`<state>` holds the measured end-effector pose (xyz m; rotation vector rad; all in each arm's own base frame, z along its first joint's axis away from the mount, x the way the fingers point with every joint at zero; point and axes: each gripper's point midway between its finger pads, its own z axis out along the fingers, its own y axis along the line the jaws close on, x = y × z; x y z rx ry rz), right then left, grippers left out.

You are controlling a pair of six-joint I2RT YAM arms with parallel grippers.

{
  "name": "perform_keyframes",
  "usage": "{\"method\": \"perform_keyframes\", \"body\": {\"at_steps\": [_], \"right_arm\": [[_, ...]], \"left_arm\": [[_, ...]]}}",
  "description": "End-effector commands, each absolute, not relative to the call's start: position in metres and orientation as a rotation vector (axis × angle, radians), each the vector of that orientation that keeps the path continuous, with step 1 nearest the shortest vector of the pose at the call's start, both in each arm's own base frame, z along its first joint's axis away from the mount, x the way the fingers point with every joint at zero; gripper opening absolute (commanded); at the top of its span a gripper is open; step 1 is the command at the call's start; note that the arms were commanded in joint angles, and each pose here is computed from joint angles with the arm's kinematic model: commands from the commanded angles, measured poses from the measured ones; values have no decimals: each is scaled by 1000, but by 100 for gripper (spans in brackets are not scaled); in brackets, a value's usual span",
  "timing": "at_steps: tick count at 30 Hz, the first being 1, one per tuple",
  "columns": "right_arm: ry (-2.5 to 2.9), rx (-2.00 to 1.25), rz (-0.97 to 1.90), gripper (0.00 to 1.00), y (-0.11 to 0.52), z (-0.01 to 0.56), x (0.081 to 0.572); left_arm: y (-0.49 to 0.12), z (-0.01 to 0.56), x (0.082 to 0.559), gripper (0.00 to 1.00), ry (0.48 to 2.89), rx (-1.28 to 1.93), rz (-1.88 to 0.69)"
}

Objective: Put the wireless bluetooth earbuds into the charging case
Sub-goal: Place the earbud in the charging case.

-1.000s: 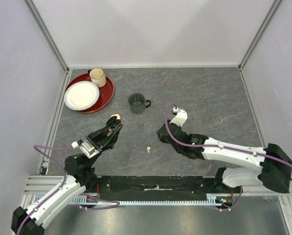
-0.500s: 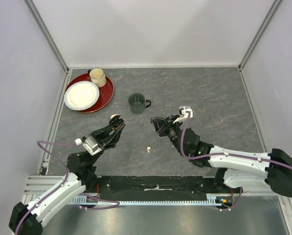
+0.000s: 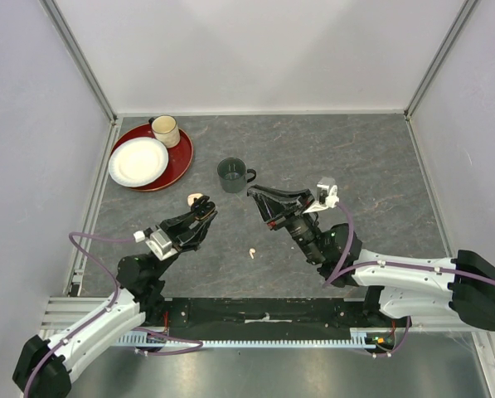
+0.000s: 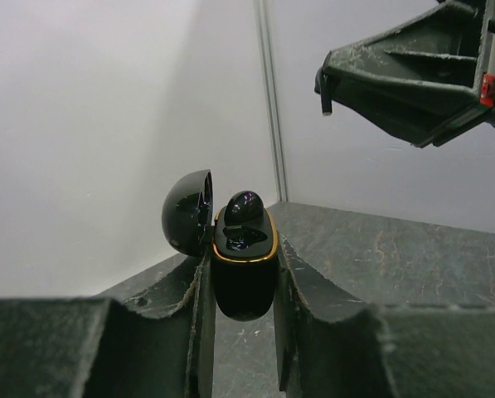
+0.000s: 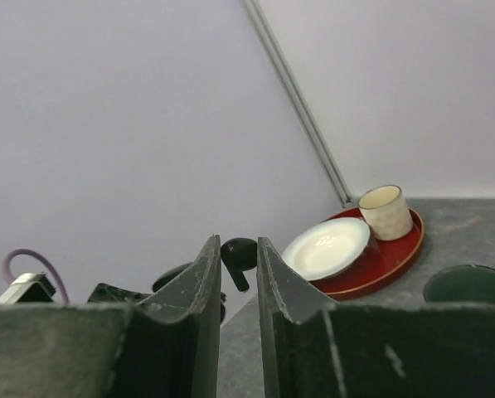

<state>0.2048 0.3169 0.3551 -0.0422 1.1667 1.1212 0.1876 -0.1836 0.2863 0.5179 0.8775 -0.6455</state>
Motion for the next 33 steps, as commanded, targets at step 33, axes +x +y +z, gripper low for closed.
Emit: {"method": "perform_keyframes", "body": {"at_steps": [33], "right_arm": [[1008, -291, 1381, 0, 407, 376, 149]], "left_arm": [[-195, 298, 173, 2, 789, 566, -722]]}}
